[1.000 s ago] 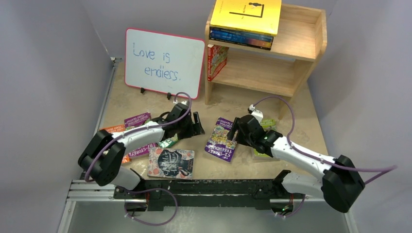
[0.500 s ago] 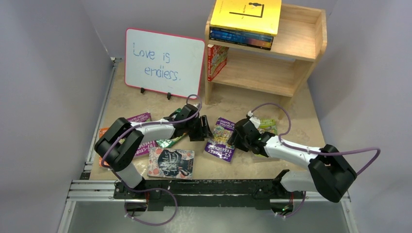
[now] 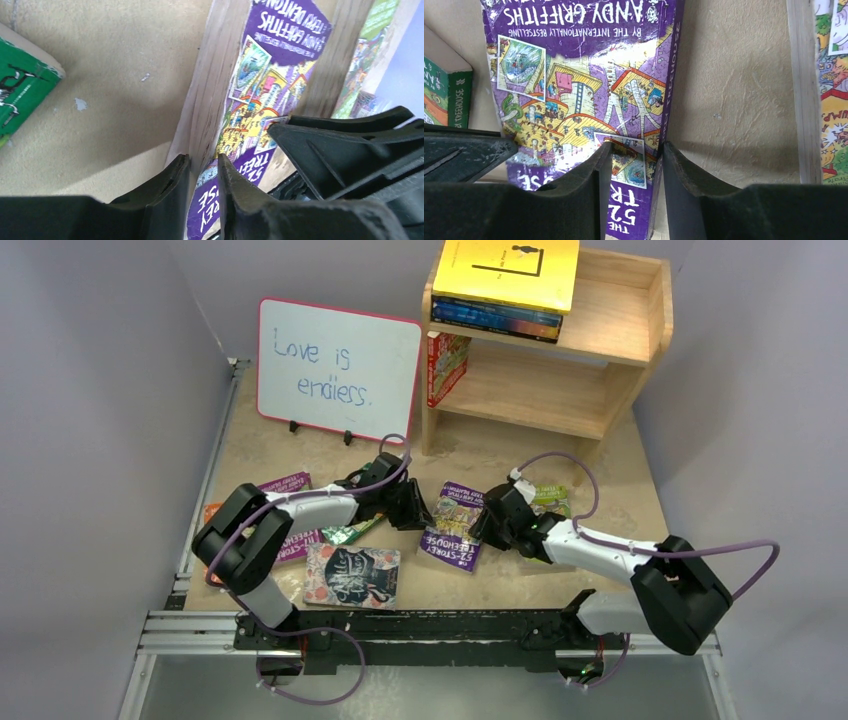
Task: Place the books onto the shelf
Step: Pick up the book from the center of the board.
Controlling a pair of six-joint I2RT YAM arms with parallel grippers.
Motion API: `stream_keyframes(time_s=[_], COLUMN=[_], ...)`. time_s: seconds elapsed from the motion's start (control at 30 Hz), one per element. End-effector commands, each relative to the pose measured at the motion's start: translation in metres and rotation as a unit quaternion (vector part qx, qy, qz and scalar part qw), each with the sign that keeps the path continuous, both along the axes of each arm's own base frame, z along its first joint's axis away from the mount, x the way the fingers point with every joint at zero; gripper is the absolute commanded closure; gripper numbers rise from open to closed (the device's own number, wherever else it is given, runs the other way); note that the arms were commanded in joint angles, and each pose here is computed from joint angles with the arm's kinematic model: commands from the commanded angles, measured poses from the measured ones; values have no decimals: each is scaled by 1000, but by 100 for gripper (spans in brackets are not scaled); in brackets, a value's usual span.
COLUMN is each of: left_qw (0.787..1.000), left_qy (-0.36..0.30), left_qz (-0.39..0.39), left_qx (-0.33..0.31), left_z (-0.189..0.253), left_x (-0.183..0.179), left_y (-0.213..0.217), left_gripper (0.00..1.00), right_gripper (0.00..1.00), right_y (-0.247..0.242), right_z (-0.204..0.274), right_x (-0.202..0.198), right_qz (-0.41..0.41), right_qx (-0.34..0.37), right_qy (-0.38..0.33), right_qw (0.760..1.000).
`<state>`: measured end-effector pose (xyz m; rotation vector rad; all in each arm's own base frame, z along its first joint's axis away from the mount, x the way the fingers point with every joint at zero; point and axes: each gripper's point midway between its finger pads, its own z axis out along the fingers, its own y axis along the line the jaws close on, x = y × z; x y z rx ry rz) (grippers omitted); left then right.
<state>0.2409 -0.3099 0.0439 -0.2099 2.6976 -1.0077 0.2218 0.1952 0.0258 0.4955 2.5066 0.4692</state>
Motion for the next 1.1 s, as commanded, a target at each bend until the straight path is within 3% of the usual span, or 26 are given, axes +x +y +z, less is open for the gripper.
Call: stream_keyframes(time_s=[0.0,0.17,0.37,0.5,0.6,0.77,0.93,1.07], left_qw=[992,992,995,995,997,998,996,995], left_qy=[-26,-20,1,9,19,5,-19,-25], left_qz=[-30,-27,-32,-42,-50,-61,-80,-88], left_qx=[-120,-118,-97,-85,-55,-22,-19,-50], left_z=[72,81,60,46,35,34,57,84], left_x=[-3,-6,-12,-15,-19,-15,-8,-3], left_y=[-38,-36,-32,-33,-27,-21,-17,-7], left_gripper=[77,78,57,55,64,100,100,100], right_gripper=[64,64,64,64,64,64,60,50], right_y=[13,12,18,19,17,12,0,-9], right_z=[5,4,7,7,7,11,42,92], right_x=[1,0,3,3,4,5,18,28], right_qz=[9,6,9,10,7,6,31,75], right_qx=[34,34,48,52,51,40,17,0], right_qy=[-6,-6,-17,-18,-18,-29,-101,-210], right_qw=[999,999,999,998,999,999,994,975])
